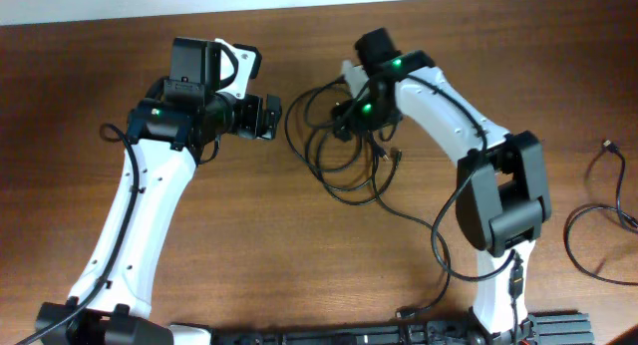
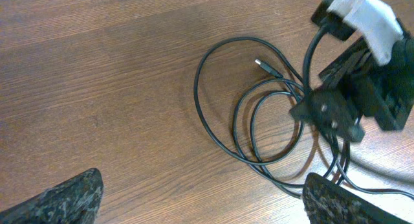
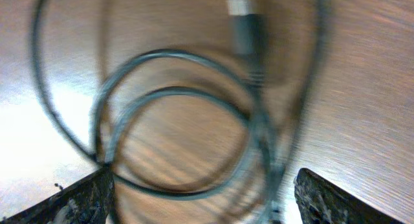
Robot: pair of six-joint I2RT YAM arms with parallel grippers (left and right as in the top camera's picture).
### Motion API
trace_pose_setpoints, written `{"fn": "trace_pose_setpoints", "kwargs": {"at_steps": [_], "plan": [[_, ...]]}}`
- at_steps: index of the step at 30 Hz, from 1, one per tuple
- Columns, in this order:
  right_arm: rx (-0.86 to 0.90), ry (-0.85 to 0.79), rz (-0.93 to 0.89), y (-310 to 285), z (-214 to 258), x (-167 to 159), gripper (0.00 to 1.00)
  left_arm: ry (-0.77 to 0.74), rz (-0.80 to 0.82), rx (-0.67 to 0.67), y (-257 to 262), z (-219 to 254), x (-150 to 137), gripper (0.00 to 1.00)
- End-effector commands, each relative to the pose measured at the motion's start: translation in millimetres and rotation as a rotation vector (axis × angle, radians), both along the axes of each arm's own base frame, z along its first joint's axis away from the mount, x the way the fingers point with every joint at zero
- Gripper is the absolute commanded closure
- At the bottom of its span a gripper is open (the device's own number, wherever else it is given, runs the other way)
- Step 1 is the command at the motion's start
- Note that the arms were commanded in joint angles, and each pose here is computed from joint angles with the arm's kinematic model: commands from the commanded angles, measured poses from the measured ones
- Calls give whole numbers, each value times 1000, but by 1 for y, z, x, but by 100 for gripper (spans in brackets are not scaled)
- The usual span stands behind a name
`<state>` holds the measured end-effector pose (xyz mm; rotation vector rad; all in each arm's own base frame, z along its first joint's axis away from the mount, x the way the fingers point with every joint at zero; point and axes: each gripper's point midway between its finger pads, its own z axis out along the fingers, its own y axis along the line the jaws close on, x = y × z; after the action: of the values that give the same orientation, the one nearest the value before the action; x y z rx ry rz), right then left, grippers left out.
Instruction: Untangle cables
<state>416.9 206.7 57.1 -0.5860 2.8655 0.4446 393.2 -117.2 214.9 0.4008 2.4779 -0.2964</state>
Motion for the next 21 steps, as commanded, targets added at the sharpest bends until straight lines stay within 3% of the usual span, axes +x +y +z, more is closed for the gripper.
{"fn": "trace_pose_setpoints", "kwargs": {"at_steps": [1, 5, 6, 13, 17, 21], "plan": [[33, -30, 138, 42, 11, -21, 12, -34, 12, -7, 1, 14, 0, 1], [1, -40, 213, 69, 9, -40, 12, -66, 202, 248, 56, 9, 8, 1], [-2, -44, 226, 74, 9, -43, 12, -68, 219, 260, 62, 10, 9, 1], [34, -99, 283, 108, 4, -45, 17, -40, 440, 220, 129, 10, 12, 1], [41, -124, 314, 126, -4, -48, 17, -39, 440, 220, 129, 10, 12, 1], [46, -133, 315, 133, -23, -41, 25, -39, 440, 221, 129, 10, 12, 1]]}}
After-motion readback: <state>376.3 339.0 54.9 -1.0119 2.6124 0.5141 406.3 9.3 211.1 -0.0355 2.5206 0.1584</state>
